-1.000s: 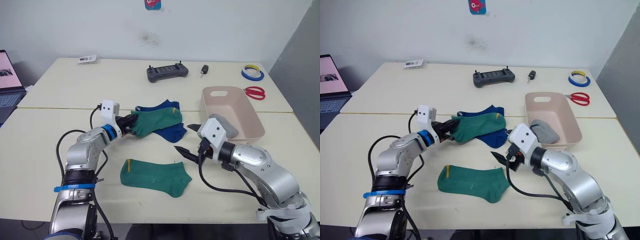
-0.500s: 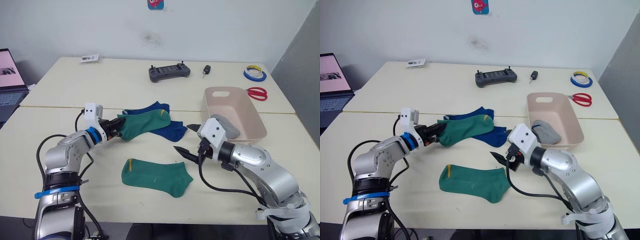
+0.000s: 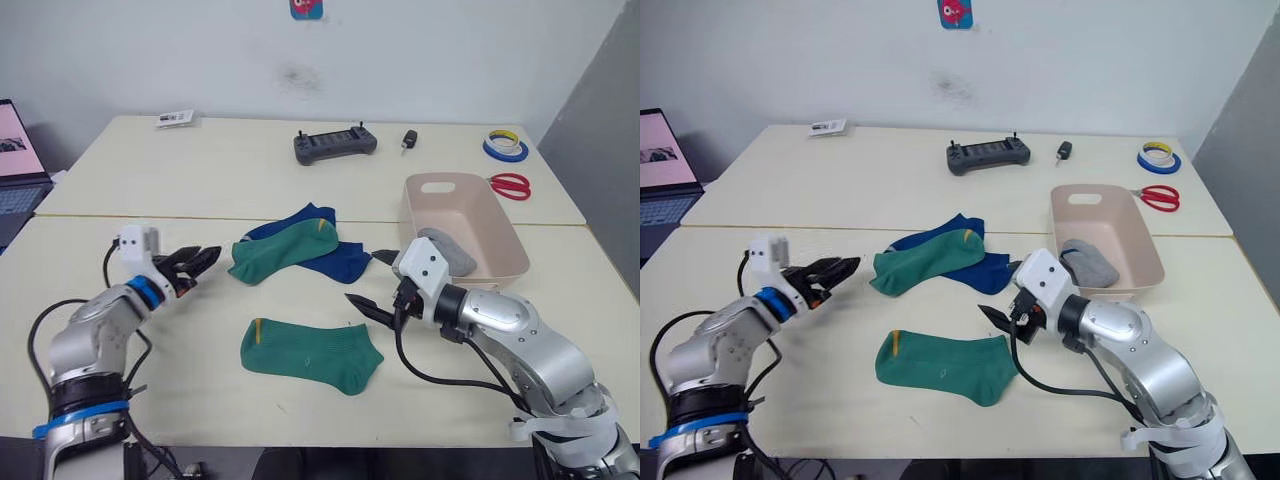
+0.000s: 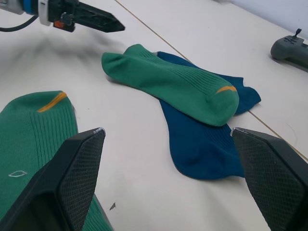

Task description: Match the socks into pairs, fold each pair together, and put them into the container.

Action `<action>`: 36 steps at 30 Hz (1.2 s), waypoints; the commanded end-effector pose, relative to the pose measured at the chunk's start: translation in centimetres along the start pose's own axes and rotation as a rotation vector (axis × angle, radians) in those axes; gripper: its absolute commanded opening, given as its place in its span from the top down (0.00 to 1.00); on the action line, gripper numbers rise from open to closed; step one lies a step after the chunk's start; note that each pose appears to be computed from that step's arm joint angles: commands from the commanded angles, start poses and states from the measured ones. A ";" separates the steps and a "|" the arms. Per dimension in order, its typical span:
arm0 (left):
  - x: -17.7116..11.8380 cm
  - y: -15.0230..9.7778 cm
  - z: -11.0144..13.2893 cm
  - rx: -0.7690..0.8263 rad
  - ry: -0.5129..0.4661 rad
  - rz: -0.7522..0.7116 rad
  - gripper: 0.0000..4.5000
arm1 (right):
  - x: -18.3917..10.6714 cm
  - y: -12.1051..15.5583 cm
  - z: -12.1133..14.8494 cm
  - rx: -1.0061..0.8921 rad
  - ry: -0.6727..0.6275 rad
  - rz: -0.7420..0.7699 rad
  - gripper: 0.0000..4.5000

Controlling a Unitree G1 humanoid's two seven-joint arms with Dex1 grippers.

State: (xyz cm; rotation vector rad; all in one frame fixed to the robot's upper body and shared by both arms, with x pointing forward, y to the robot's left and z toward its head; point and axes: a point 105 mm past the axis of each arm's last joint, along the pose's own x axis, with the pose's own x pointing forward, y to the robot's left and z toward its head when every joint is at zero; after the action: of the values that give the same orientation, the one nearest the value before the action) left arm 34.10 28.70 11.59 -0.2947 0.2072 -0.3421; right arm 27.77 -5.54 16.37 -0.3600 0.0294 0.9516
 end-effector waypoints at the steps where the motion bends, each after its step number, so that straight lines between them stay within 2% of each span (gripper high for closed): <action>1: -0.7 -1.3 0.6 -0.039 -0.005 -0.070 0.37 | -0.1 0.3 1.3 -0.041 -0.048 0.008 0.00; 5: -1.1 -3.6 -0.8 -0.130 0.060 -0.160 0.37 | 0.0 0.4 1.3 -0.041 -0.050 0.012 0.00; 12: -1.0 -6.1 -2.0 -0.253 0.124 -0.234 0.37 | -0.1 0.4 1.2 -0.043 -0.046 0.014 0.00; 24: 1.2 -5.1 -1.0 -0.283 -0.036 -0.109 0.37 | 0.0 0.6 1.1 -0.042 -0.042 0.020 0.00; 27: 1.5 -4.8 -0.6 -0.299 -0.082 -0.083 0.49 | 0.0 0.6 1.1 -0.042 -0.042 0.022 0.00; 34: 1.7 -4.1 -0.1 -0.287 -0.134 -0.045 0.97 | 0.0 0.6 1.0 -0.044 -0.041 0.024 0.00; 36: 1.6 -3.8 0.1 -0.283 -0.150 -0.035 0.99 | 0.0 0.6 1.1 -0.045 -0.041 0.025 0.00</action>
State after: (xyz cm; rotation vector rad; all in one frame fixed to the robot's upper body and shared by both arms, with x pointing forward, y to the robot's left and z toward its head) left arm 34.24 23.98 11.36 -0.6207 0.1607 -0.3409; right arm 27.52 -5.17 16.13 -0.3636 0.0337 0.9732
